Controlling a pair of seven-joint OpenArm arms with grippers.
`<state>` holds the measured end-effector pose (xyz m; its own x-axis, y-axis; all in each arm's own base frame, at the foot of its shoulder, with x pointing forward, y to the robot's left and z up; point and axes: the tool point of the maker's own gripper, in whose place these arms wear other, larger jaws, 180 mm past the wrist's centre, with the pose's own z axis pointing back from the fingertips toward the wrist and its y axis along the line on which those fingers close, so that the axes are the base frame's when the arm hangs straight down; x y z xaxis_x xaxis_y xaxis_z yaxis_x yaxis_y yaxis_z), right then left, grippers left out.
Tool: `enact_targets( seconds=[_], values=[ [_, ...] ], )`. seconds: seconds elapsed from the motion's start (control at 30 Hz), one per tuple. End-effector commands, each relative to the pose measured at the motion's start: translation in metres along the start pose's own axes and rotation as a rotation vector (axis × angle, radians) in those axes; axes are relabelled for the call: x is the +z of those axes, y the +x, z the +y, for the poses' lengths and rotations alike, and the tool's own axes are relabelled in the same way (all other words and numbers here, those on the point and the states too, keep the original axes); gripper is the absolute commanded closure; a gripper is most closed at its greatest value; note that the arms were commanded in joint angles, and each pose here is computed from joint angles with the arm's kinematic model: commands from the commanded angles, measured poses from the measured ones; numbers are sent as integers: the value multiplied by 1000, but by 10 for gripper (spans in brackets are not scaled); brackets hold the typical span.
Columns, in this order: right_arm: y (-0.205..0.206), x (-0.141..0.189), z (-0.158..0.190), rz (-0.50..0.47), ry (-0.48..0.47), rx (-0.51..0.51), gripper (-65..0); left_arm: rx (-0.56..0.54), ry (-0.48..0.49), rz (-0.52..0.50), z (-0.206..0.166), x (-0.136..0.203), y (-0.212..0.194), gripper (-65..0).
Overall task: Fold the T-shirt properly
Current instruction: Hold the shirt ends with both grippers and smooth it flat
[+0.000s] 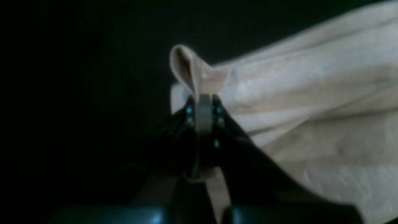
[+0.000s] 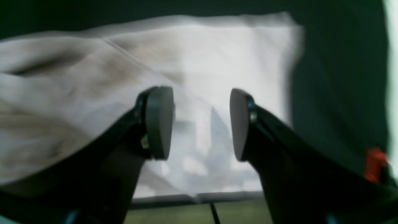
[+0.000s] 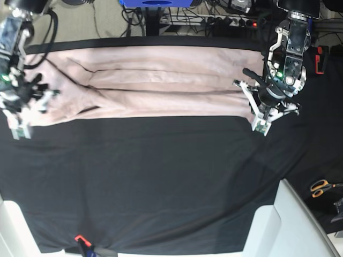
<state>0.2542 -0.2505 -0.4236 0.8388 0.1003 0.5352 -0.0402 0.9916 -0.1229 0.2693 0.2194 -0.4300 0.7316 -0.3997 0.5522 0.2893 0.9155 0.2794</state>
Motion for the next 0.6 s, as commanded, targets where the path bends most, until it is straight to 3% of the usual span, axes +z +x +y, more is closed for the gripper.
enact_targets(
  seconds=[0.0, 0.1, 0.23, 0.57],
  values=[
    [12, -5, -10, -29, -19, 5, -285, -4, 22, -31, 8, 3, 9, 0],
    [8, -33, -9, -2, 19, -58, -240, -3, 21, -35, 8, 4, 11, 0],
    [5, -55, -23, -2, 25, -115, -11, -3, 21, -33, 7, 4, 10, 0],
    [-14, -92, -59, 67, 23, -203, -2, -3, 16, -17, 5, 3, 3, 0]
  ],
)
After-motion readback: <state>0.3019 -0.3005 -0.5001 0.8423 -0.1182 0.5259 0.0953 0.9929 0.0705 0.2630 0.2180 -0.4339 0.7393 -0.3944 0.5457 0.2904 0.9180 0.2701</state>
